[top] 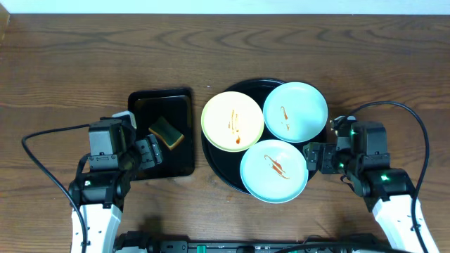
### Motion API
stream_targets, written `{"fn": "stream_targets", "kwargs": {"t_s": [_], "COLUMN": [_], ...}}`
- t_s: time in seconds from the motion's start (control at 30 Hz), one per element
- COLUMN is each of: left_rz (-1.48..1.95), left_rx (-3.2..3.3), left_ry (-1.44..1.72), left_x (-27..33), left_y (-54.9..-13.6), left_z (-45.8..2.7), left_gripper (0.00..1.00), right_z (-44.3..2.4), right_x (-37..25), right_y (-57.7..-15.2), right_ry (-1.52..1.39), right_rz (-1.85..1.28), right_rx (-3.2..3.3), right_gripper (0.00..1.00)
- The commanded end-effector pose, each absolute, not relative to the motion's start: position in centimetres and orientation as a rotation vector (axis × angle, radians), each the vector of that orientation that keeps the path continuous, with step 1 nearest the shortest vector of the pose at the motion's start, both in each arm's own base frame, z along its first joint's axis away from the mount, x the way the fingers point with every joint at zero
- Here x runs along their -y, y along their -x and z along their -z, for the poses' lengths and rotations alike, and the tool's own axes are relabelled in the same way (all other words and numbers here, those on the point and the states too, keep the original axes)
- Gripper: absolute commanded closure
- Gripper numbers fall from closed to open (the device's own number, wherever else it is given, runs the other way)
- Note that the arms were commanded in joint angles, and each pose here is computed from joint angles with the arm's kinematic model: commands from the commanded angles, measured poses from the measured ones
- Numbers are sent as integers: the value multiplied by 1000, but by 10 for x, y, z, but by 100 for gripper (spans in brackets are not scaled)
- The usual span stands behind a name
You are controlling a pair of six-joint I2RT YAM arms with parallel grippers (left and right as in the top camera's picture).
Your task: Clean dirty plates on tray and stack at the side
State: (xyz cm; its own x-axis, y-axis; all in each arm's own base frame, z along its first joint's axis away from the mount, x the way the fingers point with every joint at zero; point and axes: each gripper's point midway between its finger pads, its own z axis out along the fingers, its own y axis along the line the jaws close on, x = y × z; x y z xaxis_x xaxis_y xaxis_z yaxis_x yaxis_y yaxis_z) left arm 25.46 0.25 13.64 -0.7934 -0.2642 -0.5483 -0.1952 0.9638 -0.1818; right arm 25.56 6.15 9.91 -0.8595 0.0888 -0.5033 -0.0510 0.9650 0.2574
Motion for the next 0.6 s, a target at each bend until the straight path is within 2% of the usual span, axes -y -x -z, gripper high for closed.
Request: {"fn": "stream_targets", "kwargs": {"t_s": [0.0,0.23,0.37,0.5,0.57], "left_rz": [161,225,249,257,260], "left_rx": [-2482,-2377,-2330,-2385,-2430], "left_ry": [322,315,349,386,404], "left_x": [-3,2,2,2,3], "left_y": [-261,-282,-297,-304,-306], "left_z": [-146,-163,-167,-149,-135], "left_gripper": [19,19,20,20,20], "right_z": [-100,-82,-67,-52,-45], "right_x": [-65,-72,-72,-74,-74], "right_y": [-259,-254,-254,-253,-253], "right_ry": [-19,-18,-29,-36,-39], "right_rz": [-385,-437,-434,-447,-446], "right_rx": [-2591,-2676,-2730,-2785,-2808], "right_gripper": [9,30,30,31,34]}}
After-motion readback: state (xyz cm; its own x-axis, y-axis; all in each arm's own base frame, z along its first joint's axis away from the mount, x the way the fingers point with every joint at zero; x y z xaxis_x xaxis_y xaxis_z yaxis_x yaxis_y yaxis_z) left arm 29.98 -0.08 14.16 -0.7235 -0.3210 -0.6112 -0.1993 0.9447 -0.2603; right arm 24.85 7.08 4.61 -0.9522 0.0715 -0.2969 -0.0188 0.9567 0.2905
